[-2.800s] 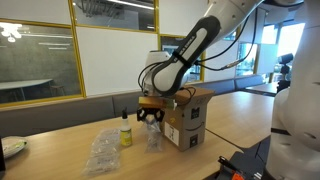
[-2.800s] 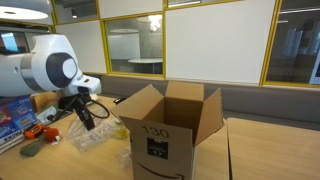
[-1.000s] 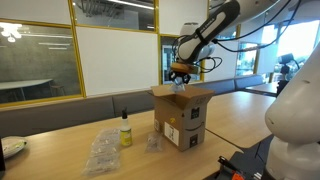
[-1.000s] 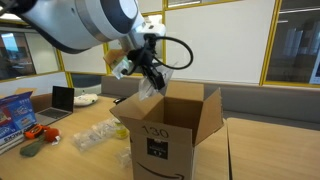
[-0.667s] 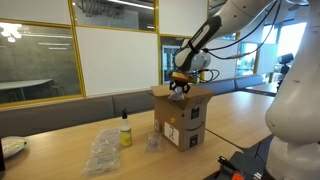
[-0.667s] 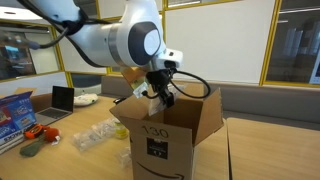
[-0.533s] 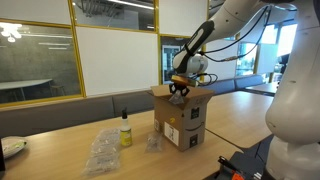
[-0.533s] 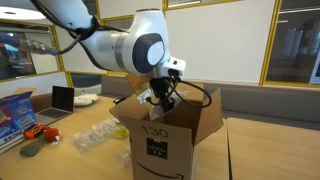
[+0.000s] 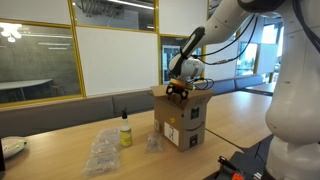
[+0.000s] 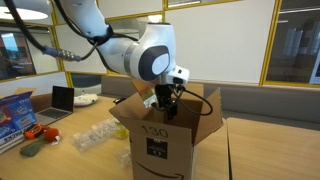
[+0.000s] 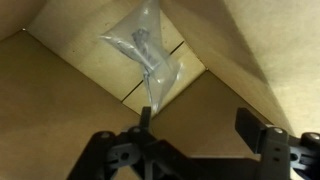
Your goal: Put the objects on the table in the box
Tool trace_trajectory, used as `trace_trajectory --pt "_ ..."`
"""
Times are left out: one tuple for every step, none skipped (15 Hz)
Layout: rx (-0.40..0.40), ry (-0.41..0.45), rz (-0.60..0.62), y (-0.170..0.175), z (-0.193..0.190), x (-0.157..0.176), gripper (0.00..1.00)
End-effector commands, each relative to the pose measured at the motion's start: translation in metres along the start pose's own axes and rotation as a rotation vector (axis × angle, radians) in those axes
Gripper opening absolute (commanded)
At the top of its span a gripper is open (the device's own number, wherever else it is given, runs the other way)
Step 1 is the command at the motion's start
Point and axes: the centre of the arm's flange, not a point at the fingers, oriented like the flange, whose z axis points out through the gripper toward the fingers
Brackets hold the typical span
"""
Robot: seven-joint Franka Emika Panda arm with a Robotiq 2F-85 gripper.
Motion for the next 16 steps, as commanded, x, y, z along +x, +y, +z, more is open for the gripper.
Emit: trace_trajectory --pt "0.012 0.011 0.001 -0.005 -0.014 0.007 1.00" --pt "0.010 0.035 0.001 -0.006 -0.026 0.002 1.00" --pt "0.010 0.046 -0.003 -0.006 -0.032 0.000 1.00" --pt "0.013 0.068 -0.010 -0.009 -0.045 -0.005 1.00" --pt "0.016 0.090 -0.023 -0.012 -0.059 -0.009 1.00" --pt "0.016 0.118 -0.041 -0.016 -0.074 -0.017 1.00" --pt "0.018 0.143 -0.059 -0.022 -0.087 -0.022 1.00" --pt "0.022 0.166 -0.085 -0.030 -0.102 -0.032 1.00" --pt "0.021 0.192 -0.107 -0.039 -0.116 -0.040 1.00" --pt "0.023 0.218 -0.132 -0.048 -0.129 -0.051 1.00" --pt "0.024 0.239 -0.157 -0.059 -0.140 -0.062 1.00" --pt "0.026 0.255 -0.186 -0.071 -0.150 -0.074 1.00" --pt "0.027 0.265 -0.209 -0.082 -0.158 -0.085 1.00" --pt "0.029 0.262 -0.246 -0.097 -0.163 -0.101 1.00" --pt "0.029 0.257 -0.273 -0.109 -0.167 -0.113 1.00" --pt "0.035 0.231 -0.316 -0.122 -0.166 -0.130 1.00"
